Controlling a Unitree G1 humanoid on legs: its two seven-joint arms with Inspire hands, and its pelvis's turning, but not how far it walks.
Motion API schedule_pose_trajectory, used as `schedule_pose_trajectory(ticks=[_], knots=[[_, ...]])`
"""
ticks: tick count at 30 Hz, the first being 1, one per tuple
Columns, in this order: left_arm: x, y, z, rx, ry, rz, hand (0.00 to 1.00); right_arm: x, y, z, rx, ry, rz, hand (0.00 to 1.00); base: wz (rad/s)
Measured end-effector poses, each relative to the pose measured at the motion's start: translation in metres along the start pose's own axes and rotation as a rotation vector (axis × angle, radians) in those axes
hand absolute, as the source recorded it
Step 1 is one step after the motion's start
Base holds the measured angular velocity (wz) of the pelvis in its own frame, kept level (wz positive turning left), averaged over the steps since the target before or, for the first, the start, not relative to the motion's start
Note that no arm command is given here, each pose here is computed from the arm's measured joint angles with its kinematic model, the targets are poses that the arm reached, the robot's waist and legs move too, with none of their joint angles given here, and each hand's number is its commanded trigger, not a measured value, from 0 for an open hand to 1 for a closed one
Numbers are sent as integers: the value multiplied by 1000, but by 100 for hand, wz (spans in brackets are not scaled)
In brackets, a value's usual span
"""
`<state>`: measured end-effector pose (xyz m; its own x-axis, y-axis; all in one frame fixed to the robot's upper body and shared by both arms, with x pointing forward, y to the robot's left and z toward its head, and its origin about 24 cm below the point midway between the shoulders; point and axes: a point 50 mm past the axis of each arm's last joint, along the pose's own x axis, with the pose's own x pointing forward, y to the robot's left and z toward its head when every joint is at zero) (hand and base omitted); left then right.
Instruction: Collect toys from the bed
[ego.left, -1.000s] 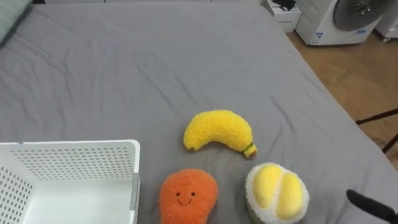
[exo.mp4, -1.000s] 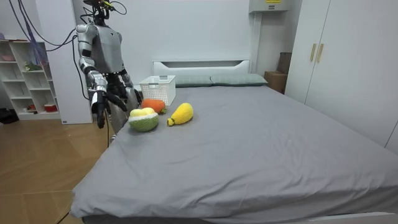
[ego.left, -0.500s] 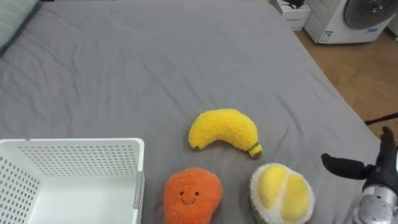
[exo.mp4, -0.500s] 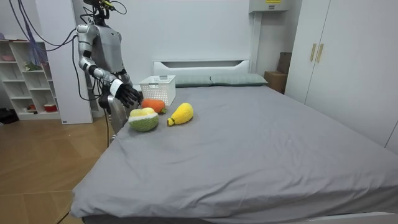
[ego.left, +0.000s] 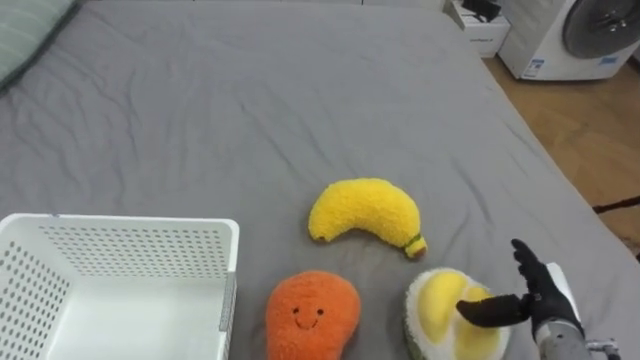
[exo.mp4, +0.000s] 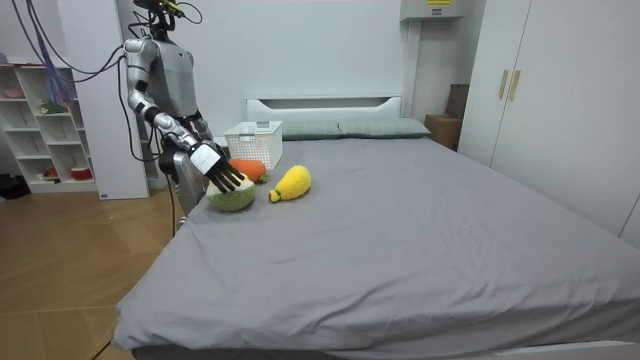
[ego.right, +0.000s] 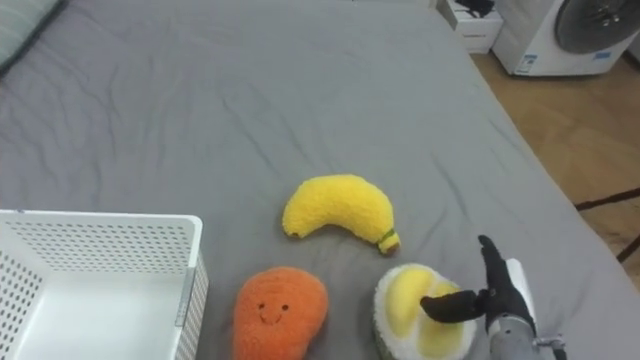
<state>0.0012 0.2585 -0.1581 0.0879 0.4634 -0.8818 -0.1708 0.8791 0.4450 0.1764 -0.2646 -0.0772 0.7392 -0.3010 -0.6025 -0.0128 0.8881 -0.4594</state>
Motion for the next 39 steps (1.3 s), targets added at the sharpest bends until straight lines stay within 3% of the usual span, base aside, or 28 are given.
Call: schedule_pose_trajectory(ticks=[9,19,20,21,24,25,39], knots=[[1,5,6,0,-24,1,0,1,15,-30,-36,144,158,0,9],[1,8,11,3,-39,-2,0,-1,18,-39,-93,188,201,0,3],[1,8,11,4,-40,-2,0,-1,18,-39,-95,189,202,6,0],[1,8,11,4,-41,-1,0,-1,18,-40,-96,191,208,46,0],[1,8,11,4,-40,-1,0,-1,18,-40,-97,192,210,79,0],[1,8,11,4,-40,-1,0,-1,18,-40,-97,192,209,99,0],[1,7,11,18,-43,-3,0,-3,24,-47,-113,221,234,100,0]])
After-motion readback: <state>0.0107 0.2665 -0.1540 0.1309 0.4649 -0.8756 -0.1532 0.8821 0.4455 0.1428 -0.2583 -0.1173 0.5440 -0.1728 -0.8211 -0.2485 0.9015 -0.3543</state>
